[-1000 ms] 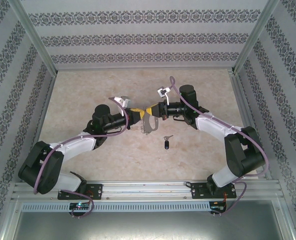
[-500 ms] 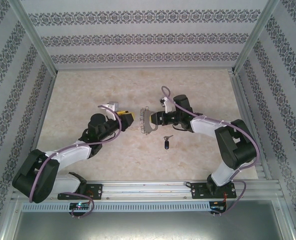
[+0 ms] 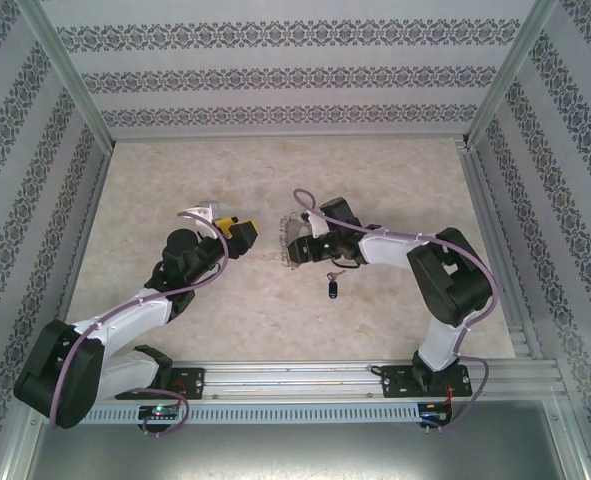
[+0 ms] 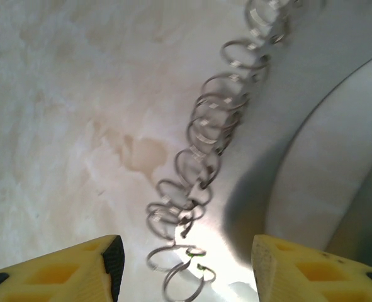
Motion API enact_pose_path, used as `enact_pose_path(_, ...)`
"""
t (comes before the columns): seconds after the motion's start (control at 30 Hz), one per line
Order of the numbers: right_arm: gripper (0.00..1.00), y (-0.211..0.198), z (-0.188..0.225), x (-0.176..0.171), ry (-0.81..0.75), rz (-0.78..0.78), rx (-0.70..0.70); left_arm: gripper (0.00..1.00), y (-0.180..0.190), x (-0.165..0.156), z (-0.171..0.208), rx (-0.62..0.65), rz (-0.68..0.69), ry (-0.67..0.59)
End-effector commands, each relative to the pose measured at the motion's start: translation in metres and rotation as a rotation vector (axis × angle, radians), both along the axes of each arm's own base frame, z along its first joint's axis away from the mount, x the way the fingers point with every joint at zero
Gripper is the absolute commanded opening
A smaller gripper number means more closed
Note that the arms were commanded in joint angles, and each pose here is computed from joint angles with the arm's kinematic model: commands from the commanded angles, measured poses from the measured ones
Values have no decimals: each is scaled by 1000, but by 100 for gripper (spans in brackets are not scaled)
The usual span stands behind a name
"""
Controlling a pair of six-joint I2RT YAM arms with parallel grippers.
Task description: Put the keys on the keyring
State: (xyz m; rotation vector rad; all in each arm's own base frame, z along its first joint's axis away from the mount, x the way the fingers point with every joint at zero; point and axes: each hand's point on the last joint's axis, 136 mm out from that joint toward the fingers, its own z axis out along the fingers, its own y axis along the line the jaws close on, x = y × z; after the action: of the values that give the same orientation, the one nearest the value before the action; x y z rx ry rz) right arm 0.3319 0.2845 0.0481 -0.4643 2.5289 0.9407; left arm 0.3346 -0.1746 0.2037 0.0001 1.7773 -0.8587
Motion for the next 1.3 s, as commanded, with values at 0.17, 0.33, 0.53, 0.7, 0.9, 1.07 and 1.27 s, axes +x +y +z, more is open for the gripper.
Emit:
enact_pose_path(0.17, 56, 3, -20, -5, 85, 10, 0, 71, 5, 0, -3, -2, 12, 7)
enact_pose_path(0.33, 56, 20, -19, -25, 136, 42, 52, 72, 3, 3, -3, -1, 2, 6)
enact_pose_path(0.53, 54, 64, -16, -51, 217, 116, 163, 72, 2, 7, -2, 0, -1, 2)
enact_pose_path(0.7, 54, 70, 13, -40, 128, 88, 195, 72, 6, 8, 1, -1, 1, -1)
enact_pose_path(0.9, 52, 55, 26, -35, -19, 125, 30, 73, 27, 9, 8, -18, 52, 2)
enact_pose_path(1.07, 49, 60, 10, -39, -129, 254, -167, 74, 41, 12, 14, -61, 75, 1)
enact_pose_path(1.27, 45, 68, -11, -49, -183, 380, -313, 75, 46, 12, 18, -69, 79, 1)
